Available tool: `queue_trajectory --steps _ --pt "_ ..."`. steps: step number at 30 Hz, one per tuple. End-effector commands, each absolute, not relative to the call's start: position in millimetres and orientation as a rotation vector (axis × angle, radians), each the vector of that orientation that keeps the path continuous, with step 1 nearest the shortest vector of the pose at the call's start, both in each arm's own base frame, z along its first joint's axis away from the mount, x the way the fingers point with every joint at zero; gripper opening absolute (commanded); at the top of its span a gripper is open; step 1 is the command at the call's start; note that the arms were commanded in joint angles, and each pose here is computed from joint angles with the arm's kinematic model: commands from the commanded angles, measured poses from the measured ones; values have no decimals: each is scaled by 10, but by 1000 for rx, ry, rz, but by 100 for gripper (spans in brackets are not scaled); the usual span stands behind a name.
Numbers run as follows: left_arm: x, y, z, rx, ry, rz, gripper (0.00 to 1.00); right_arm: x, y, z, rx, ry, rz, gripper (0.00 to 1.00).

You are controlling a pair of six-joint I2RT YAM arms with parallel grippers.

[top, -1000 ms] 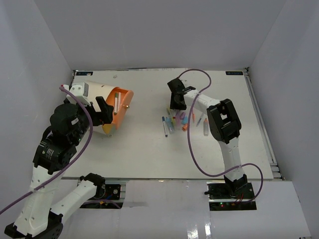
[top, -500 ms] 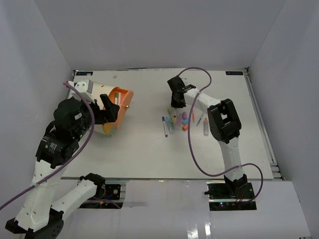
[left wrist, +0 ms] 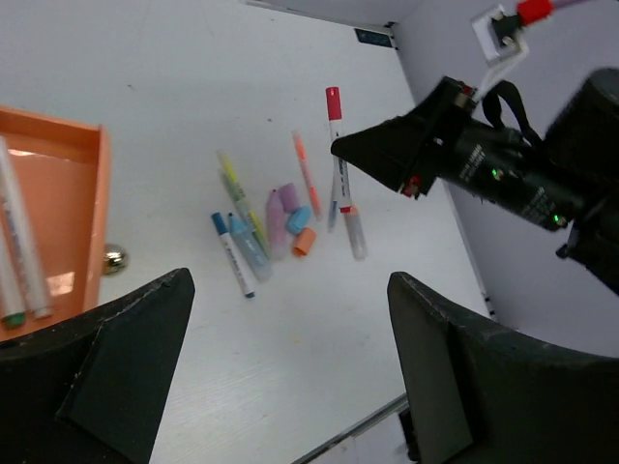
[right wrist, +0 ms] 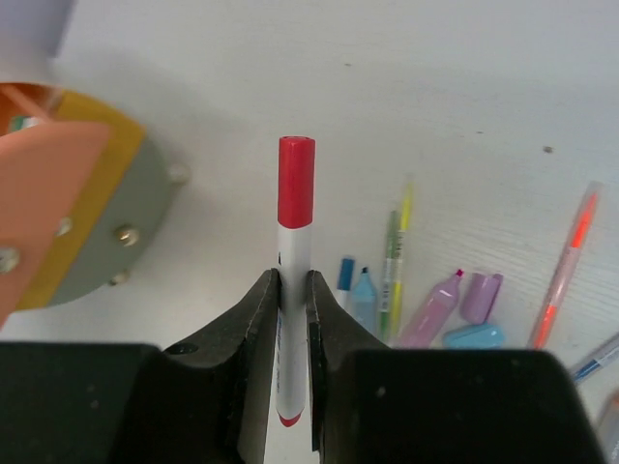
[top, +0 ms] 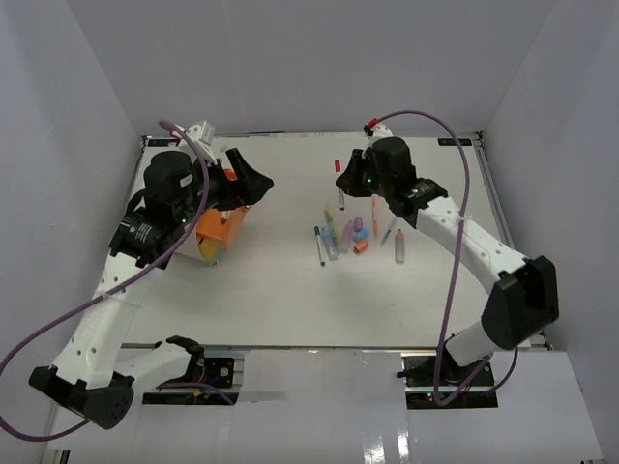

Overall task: Sort the stationery into containers
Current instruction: Pick up the pen from the center of the board.

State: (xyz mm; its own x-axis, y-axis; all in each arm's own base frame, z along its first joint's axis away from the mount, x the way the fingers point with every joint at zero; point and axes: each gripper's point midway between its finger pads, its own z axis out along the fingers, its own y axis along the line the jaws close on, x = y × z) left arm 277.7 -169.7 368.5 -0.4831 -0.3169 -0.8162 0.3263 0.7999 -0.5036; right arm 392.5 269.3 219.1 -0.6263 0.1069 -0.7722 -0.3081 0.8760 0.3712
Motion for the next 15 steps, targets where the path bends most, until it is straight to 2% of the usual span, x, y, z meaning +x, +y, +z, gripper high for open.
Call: queue_trajectory --steps 1,2,4,6,11,15 --pt "2866 -2031 3857 -20 1884 -984 91 3624 2873 2734 -310 1927 834 16" --pt "2913 -2092 3897 -20 1863 -1009 89 3478 2856 2603 -341 1940 860 16" --pt "2916 -2294 3853 -7 1880 -1061 87 3330 2811 2897 -371 1810 899 16" --pt "2929 -2618 3842 29 1883 -1080 86 3161 2743 2920 -403 1764 910 16" --pt "3037 -3158 3673 50 1917 -1048 85 2971 2659 2954 -437 1706 922 17" --pt "3068 -3356 3528 43 1949 -1046 83 2860 2611 2921 -437 1703 935 17"
